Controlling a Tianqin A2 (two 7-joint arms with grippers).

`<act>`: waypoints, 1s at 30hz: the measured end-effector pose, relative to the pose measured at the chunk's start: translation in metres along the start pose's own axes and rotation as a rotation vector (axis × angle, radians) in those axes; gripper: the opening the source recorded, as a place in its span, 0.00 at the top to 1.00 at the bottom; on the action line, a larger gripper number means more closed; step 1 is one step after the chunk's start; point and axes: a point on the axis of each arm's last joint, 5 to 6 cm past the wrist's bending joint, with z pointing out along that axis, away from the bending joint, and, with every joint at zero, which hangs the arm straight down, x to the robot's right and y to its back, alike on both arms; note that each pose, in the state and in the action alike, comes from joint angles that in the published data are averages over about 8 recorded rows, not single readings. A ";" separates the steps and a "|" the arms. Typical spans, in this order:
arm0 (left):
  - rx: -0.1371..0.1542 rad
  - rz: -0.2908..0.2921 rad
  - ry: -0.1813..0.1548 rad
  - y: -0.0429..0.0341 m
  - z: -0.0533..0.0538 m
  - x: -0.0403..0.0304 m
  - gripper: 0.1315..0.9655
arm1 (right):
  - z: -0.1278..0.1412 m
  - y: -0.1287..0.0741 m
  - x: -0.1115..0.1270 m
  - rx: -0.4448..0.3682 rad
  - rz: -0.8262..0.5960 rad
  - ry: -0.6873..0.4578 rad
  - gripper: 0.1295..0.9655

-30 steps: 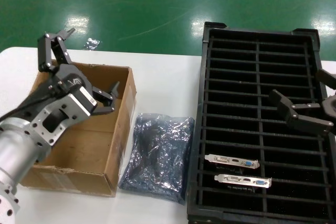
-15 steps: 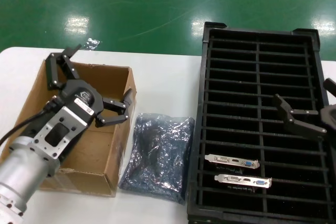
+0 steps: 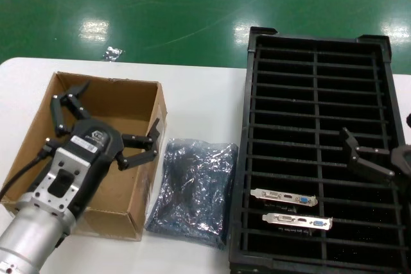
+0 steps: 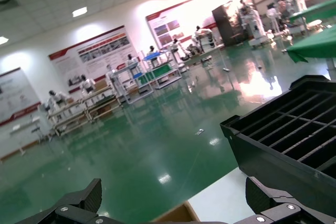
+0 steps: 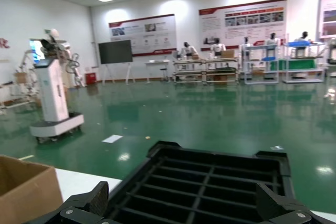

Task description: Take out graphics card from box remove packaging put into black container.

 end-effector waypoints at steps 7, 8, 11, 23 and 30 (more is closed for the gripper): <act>-0.023 -0.114 -0.035 0.0162 -0.006 0.0085 0.00 | -0.003 0.015 -0.008 -0.015 -0.017 0.070 0.00; -0.027 -0.129 -0.041 0.0185 -0.007 0.0097 0.00 | -0.004 0.017 -0.009 -0.017 -0.020 0.080 0.00; -0.043 -0.177 -0.058 0.0257 -0.010 0.0134 0.00 | -0.005 0.023 -0.013 -0.026 -0.028 0.110 0.00; -0.132 -0.362 -0.141 0.0553 -0.024 0.0285 0.00 | -0.013 0.047 -0.029 -0.071 -0.065 0.228 0.00; -0.163 -0.409 -0.166 0.0633 -0.029 0.0327 0.00 | -0.015 0.053 -0.034 -0.085 -0.076 0.259 0.00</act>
